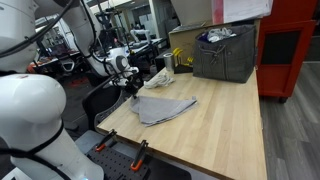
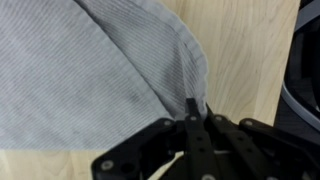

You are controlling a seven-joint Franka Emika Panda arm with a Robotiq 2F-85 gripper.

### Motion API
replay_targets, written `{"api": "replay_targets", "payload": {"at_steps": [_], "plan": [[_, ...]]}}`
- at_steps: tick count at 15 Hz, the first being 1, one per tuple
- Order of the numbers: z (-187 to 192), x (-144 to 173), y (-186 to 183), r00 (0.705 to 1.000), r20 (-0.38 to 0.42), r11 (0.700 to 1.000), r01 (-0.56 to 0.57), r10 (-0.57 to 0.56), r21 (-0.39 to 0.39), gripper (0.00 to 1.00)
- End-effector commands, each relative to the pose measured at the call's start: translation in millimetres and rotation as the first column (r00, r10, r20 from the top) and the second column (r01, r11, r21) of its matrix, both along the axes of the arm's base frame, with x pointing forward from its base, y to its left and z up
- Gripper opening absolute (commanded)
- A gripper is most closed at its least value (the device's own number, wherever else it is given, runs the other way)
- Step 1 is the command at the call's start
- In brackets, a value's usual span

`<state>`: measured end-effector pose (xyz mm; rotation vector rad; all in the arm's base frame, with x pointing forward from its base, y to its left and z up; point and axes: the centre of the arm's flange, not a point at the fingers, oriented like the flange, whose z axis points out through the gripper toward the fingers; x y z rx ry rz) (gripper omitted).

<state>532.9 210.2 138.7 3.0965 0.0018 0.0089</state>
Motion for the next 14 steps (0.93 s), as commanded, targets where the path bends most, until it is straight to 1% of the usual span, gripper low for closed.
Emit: {"api": "replay_targets", "payload": {"at_steps": [1, 4, 9, 14], "plan": [[25, 4, -44, 0.999, 0.017, 0.999, 0.039, -0.039, -0.008, 0.01], [29, 17, -85, 0.995, 0.026, 0.995, 0.097, -0.096, -0.034, 0.01], [27, 25, -151, 0.983, 0.032, 0.980, 0.182, -0.180, -0.085, 0.01], [22, 27, -202, 0.969, 0.044, 0.960, 0.248, -0.244, -0.133, 0.01]]}}
